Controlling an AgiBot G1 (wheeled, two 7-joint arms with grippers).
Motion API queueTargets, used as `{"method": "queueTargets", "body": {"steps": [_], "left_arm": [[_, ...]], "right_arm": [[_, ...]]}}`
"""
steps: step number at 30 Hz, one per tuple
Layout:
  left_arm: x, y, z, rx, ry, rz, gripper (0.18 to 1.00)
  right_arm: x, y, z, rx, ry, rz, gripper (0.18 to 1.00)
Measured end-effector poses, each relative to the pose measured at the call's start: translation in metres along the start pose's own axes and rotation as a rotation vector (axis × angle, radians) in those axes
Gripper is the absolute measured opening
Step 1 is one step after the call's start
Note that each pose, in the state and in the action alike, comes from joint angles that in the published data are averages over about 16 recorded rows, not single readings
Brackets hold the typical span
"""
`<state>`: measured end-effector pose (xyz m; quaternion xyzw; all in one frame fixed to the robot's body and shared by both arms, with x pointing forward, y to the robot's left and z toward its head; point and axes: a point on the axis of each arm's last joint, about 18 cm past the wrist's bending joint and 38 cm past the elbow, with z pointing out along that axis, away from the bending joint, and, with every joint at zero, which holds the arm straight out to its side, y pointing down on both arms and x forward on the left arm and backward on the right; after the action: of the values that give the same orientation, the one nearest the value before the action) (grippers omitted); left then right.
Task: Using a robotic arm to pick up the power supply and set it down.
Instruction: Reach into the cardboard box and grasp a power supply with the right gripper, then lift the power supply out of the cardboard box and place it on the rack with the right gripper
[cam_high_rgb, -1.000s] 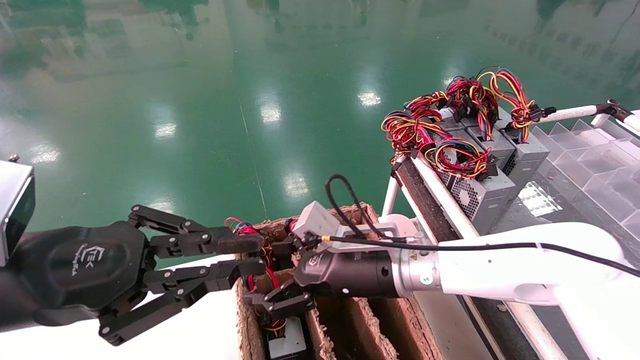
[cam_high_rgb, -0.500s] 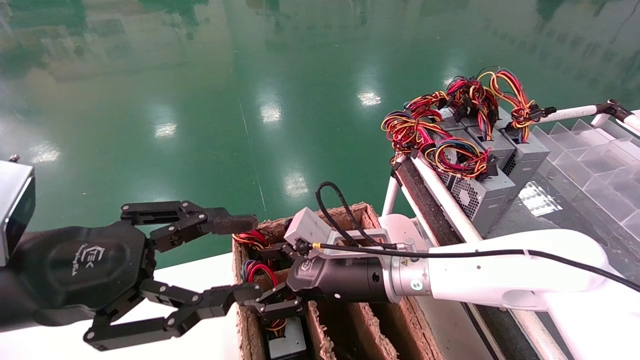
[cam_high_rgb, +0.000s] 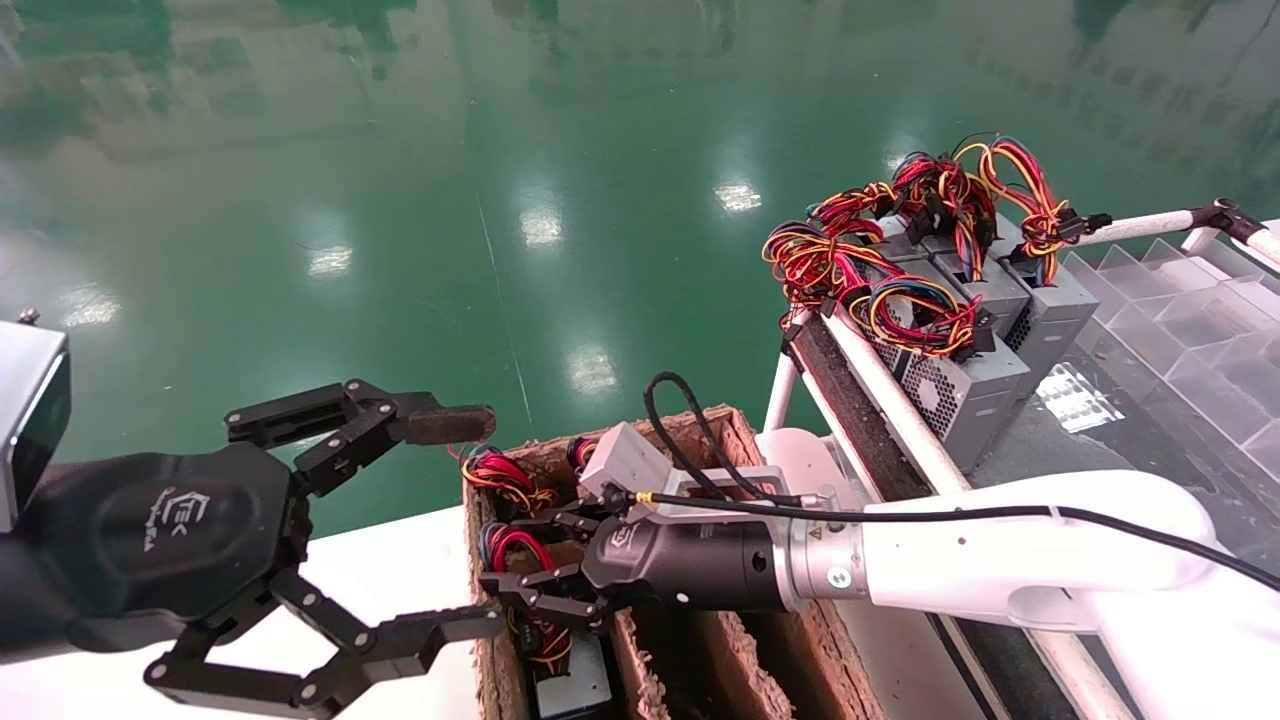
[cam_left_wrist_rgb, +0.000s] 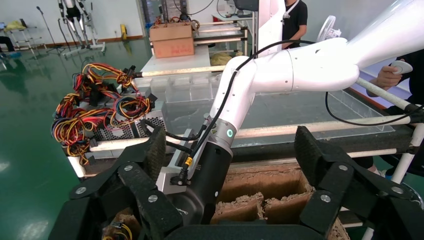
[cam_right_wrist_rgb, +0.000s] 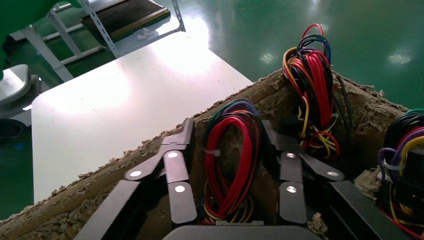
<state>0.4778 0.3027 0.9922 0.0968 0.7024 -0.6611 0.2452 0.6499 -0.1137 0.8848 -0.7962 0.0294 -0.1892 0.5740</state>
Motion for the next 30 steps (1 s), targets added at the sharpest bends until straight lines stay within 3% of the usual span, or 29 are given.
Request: {"method": "queueTargets", "body": {"steps": [11,17,30], "left_arm": [[0.0,0.0,0.0,0.0,0.0,0.0,0.973],[0.0,0.0,0.0,0.0,0.0,0.0,0.995],[0.0,0.0,0.0,0.0,0.0,0.0,1.001]], "right_arm": [[0.0,0.003,-0.002,0.014,-0.011,0.002,0.372],[-0.001,0.006,-0.008,0.028,-0.021,0.011,0.288],[-0.005,-0.002,-0.048,0.139,-0.036,0.054,0.23]]}}
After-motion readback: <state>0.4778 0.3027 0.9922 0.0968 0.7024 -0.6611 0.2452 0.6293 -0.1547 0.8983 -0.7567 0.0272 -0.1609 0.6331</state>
